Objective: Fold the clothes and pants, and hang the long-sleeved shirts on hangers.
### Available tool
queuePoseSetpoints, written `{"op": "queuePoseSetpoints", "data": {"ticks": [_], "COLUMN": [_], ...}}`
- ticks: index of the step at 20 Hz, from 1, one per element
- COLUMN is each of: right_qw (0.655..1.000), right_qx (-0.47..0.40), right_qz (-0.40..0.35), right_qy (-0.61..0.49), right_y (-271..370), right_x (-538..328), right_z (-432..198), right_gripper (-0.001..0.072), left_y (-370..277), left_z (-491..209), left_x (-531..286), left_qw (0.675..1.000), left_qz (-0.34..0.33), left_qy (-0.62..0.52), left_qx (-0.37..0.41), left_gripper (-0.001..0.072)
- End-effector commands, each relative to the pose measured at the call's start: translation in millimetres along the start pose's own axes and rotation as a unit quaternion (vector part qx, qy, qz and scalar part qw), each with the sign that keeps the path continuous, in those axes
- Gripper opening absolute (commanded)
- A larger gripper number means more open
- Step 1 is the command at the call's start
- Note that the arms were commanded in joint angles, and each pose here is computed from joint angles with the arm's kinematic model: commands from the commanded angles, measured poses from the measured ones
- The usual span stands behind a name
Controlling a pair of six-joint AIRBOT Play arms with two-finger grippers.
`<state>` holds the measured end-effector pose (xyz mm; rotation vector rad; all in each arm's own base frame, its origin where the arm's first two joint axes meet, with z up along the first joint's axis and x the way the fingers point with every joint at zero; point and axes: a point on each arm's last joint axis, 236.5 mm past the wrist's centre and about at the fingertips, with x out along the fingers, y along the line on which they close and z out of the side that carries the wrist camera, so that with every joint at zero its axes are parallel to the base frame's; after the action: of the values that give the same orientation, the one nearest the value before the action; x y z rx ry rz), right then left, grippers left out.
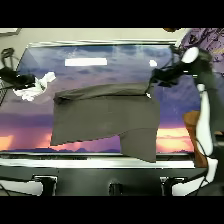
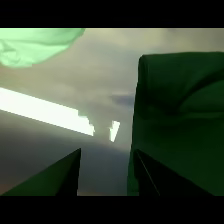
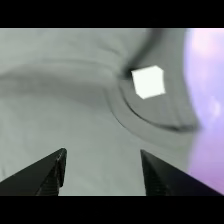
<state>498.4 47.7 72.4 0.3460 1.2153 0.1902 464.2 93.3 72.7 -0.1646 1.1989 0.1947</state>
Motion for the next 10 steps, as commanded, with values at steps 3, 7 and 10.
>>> {"op": "queuePoseSetpoints", "data": {"ticks": [3, 7, 10], "right_qw": [0.982, 0.962, 0.951], "right_qx": [0.138, 0.203, 0.217], "right_qz": [0.124, 0.167, 0.184], "right_qy": [0.033, 0.07, 0.12], "right_y": [-83.9, -107.4, -107.0], "right_x": [-32.0, 9.6, 43.7], "right_z": [-88.6, -158.8, -199.8], "right_gripper": [0.0534, 0.0538, 0.054], "left_y": [48.2, 52.1, 51.8], "left_z": [-114.0, -155.4, -156.6], "left_x": [-16.1, -14.2, -13.0], "left_qw": [0.996, 0.995, 0.994], "left_qz": [-0.003, 0.001, 0.001], "left_qy": [0.044, 0.048, 0.051], "left_qx": [-0.079, -0.092, -0.092], "left_gripper": [0.0394, 0.0394, 0.0394]}}
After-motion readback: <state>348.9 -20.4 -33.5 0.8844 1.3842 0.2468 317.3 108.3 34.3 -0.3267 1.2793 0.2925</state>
